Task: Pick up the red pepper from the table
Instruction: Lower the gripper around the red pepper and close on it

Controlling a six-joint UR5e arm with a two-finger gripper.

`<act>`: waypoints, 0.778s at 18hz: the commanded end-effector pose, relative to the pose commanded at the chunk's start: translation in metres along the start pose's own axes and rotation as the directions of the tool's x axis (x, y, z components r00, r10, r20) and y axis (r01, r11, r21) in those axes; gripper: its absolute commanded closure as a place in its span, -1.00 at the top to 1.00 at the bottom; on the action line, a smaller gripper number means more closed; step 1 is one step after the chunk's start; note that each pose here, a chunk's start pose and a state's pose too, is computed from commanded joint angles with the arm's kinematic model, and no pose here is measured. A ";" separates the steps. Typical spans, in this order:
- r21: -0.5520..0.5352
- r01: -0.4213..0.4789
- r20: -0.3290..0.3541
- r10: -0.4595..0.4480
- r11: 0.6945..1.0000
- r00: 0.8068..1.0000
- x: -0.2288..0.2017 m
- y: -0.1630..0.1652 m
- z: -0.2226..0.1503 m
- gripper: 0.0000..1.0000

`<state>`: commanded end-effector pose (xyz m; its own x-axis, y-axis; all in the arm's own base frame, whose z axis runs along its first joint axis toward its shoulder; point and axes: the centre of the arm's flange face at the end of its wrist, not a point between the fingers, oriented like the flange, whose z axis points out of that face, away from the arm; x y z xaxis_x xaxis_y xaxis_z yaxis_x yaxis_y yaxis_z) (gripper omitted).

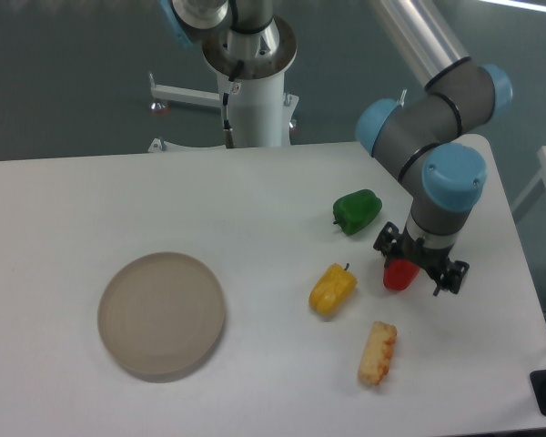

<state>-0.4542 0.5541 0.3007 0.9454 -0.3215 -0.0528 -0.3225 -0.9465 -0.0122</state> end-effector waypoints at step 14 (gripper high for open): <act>-0.014 0.042 -0.047 -0.043 0.999 0.998 0.005 0.021 0.024 1.00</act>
<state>-0.4579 0.5329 0.2758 0.9595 -0.2815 -0.0049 -0.2815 -0.9596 -0.0003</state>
